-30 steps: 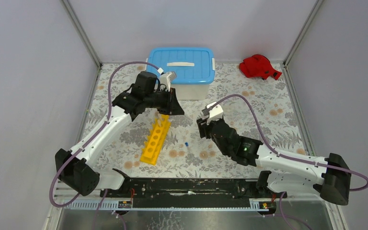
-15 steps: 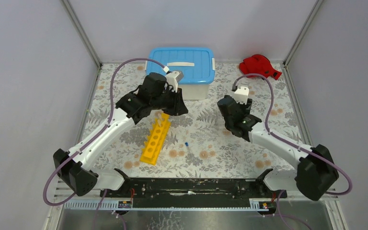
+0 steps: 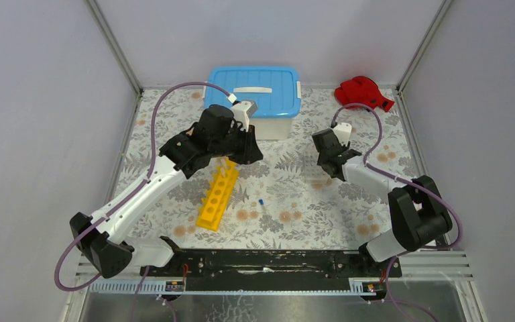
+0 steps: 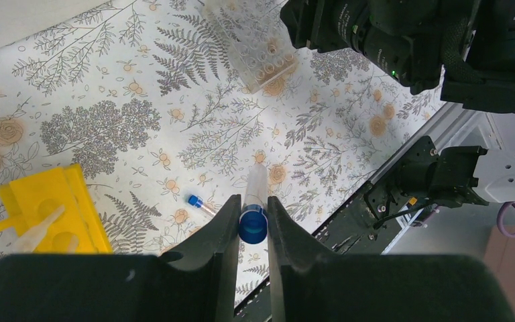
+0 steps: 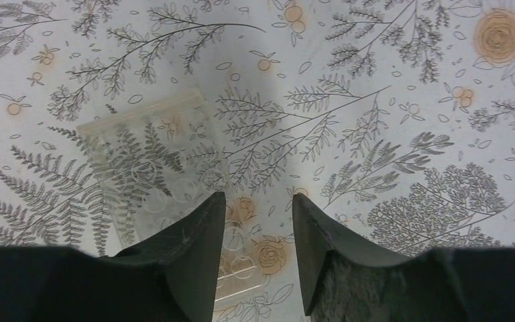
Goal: Organize the chemistry lab equipment
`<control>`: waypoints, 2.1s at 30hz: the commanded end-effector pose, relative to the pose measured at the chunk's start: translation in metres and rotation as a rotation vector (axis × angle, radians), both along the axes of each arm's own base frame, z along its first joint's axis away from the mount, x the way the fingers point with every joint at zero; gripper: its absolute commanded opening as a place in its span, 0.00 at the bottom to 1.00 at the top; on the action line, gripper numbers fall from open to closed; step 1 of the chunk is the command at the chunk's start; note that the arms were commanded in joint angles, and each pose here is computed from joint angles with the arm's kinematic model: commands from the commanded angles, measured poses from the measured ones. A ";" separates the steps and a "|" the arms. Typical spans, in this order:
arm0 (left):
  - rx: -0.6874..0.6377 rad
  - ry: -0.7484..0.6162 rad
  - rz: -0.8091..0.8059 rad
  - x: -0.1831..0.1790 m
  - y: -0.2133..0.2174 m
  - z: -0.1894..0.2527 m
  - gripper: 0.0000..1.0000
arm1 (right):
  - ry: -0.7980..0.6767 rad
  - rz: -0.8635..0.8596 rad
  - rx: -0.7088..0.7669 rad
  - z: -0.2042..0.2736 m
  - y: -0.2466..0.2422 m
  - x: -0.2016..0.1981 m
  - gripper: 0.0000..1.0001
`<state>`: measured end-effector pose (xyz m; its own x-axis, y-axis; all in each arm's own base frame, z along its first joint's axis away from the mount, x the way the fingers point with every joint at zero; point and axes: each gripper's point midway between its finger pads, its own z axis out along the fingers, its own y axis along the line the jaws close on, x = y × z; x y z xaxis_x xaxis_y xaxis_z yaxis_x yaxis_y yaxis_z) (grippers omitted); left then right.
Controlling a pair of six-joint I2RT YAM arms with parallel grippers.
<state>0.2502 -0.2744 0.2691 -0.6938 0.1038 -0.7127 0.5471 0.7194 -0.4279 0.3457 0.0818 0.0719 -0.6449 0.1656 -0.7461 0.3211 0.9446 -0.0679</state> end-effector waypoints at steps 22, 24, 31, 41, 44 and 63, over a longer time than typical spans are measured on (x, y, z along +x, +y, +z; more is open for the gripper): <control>0.005 -0.044 0.004 0.003 -0.003 0.007 0.05 | 0.037 0.108 0.129 -0.019 0.026 0.020 0.44; 0.007 -0.043 0.006 0.004 -0.003 0.006 0.05 | 0.043 0.114 0.133 -0.022 0.026 0.020 0.44; 0.012 -0.041 0.005 0.004 -0.004 0.005 0.05 | 0.037 0.125 0.142 -0.023 0.026 0.025 0.45; 0.021 -0.039 0.006 0.005 -0.004 0.001 0.05 | 0.082 0.117 0.140 -0.034 0.021 0.024 0.46; 0.024 -0.041 0.006 0.005 -0.004 0.001 0.05 | 0.092 0.105 0.150 -0.037 0.021 0.021 0.40; 0.061 -0.053 0.028 0.002 0.008 -0.006 0.04 | -0.020 -0.413 0.521 -0.026 0.041 0.007 0.19</control>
